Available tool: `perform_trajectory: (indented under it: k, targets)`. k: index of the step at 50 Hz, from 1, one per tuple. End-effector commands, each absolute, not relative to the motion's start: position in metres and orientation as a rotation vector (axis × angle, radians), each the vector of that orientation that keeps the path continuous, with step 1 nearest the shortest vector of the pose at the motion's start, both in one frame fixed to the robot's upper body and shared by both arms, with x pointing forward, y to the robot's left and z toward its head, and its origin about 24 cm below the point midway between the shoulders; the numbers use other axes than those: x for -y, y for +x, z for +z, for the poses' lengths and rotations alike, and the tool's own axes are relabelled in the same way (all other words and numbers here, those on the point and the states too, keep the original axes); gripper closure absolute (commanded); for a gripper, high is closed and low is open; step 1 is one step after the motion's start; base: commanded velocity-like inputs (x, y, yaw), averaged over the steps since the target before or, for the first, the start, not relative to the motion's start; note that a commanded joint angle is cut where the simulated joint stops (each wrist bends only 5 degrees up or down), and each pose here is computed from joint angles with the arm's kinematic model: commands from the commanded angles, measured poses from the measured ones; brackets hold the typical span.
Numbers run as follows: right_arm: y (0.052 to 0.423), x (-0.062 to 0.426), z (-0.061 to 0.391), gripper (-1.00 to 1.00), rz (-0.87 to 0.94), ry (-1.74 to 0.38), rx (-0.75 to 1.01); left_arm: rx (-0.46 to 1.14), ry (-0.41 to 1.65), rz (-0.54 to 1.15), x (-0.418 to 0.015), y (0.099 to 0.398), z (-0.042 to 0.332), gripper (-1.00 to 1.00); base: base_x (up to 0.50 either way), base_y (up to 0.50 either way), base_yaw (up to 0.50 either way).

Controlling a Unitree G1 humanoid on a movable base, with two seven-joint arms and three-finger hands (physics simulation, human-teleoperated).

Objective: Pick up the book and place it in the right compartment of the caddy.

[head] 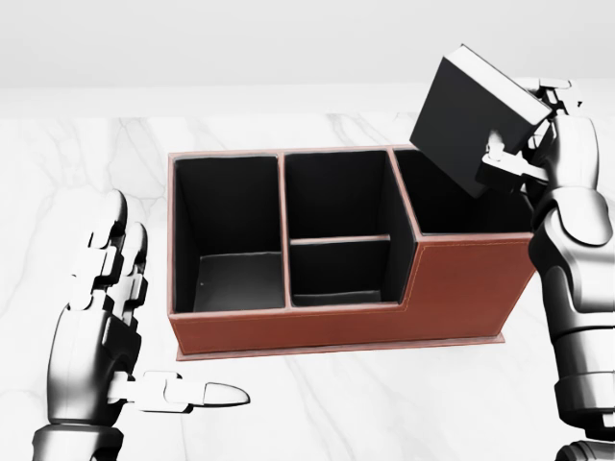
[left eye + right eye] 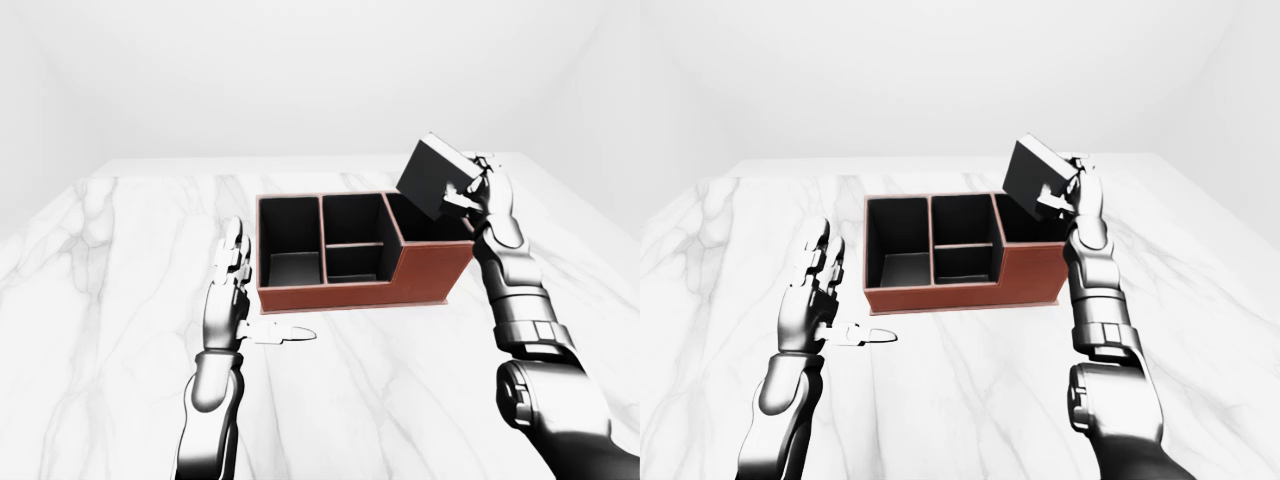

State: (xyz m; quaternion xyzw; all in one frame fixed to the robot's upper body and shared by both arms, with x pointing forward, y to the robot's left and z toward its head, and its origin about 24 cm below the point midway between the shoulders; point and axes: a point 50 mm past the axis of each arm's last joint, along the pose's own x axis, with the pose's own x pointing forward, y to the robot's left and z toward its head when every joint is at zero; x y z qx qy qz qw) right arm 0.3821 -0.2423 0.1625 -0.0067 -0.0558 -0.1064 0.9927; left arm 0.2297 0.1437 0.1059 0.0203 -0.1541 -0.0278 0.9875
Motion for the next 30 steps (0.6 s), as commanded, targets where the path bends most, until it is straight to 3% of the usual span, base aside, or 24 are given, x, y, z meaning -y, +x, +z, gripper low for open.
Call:
perform_trajectory:
  k: [1, 13, 30]
  targets:
    - [0.378, 0.248, 0.172, 1.00, -0.223, 0.046, 0.161, 0.310, 0.041, -0.056, -0.144, 0.230, 0.106, -1.00, 0.00, 0.00, 0.00]
    - [0.366, 0.248, 0.177, 1.00, -0.213, 0.042, 0.228, 0.311, 0.042, -0.054, -0.144, 0.230, 0.107, -1.00, 0.00, 0.00, 0.00]
    - [0.368, 0.255, 0.160, 1.00, -0.226, 0.037, 0.153, 0.309, 0.043, -0.055, -0.144, 0.229, 0.106, -1.00, 0.00, 0.00, 0.00]
